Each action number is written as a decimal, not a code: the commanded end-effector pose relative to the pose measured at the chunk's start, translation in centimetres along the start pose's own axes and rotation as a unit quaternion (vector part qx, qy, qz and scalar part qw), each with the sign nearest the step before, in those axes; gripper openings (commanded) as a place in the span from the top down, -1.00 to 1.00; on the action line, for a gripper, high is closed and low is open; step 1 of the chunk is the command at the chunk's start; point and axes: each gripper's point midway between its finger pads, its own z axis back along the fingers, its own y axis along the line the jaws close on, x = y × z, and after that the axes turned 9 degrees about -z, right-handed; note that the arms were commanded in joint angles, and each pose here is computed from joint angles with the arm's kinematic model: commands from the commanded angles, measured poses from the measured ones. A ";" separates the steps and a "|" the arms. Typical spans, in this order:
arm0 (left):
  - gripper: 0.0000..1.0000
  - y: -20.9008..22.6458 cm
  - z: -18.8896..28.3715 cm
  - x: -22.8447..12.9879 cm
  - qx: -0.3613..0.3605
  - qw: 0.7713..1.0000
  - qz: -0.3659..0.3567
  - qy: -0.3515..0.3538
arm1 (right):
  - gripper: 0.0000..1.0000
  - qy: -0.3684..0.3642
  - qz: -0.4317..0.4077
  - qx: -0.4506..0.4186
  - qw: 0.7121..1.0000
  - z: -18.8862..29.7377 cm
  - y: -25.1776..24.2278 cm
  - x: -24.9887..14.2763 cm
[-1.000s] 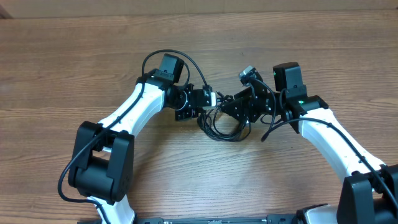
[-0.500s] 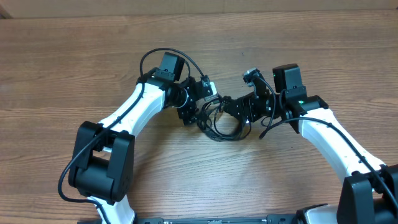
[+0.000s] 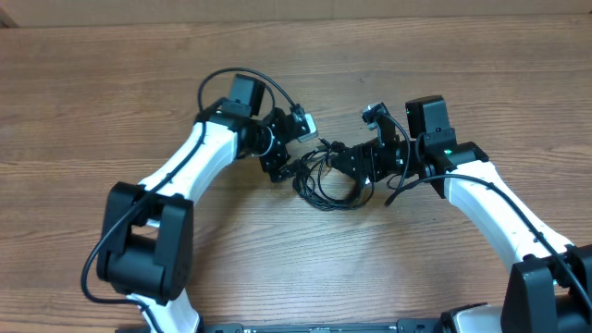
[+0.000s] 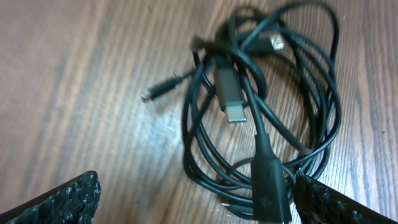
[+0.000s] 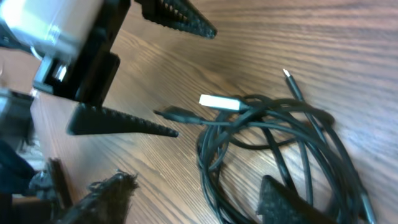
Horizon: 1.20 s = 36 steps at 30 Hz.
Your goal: Untangle cables
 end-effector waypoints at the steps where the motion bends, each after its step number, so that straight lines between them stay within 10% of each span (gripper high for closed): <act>1: -0.99 1.1 4.1 3.4 0.038 0.997 -0.034 -0.058 | -0.76 -0.004 0.015 0.059 0.998 0.5 2.5 0.6; 2: -0.99 1.5 4.8 3.5 0.050 0.996 -0.036 -0.058 | -1.00 -0.002 0.017 0.075 0.997 0.6 3.0 0.5; 8: -0.99 3.7 7.8 2.4 0.106 0.993 -0.003 -0.045 | -1.00 -0.013 -0.004 0.088 0.996 0.7 3.6 1.3; 20: -0.99 8.5 11.8 -2.4 0.195 0.963 0.182 -0.036 | -1.00 -0.072 -0.131 -0.151 0.977 -2.7 0.0 1.2; 36: -0.99 8.1 11.8 -3.3 0.187 0.962 0.198 -0.027 | -0.08 -0.111 -0.161 -0.248 0.949 -4.4 -3.9 1.2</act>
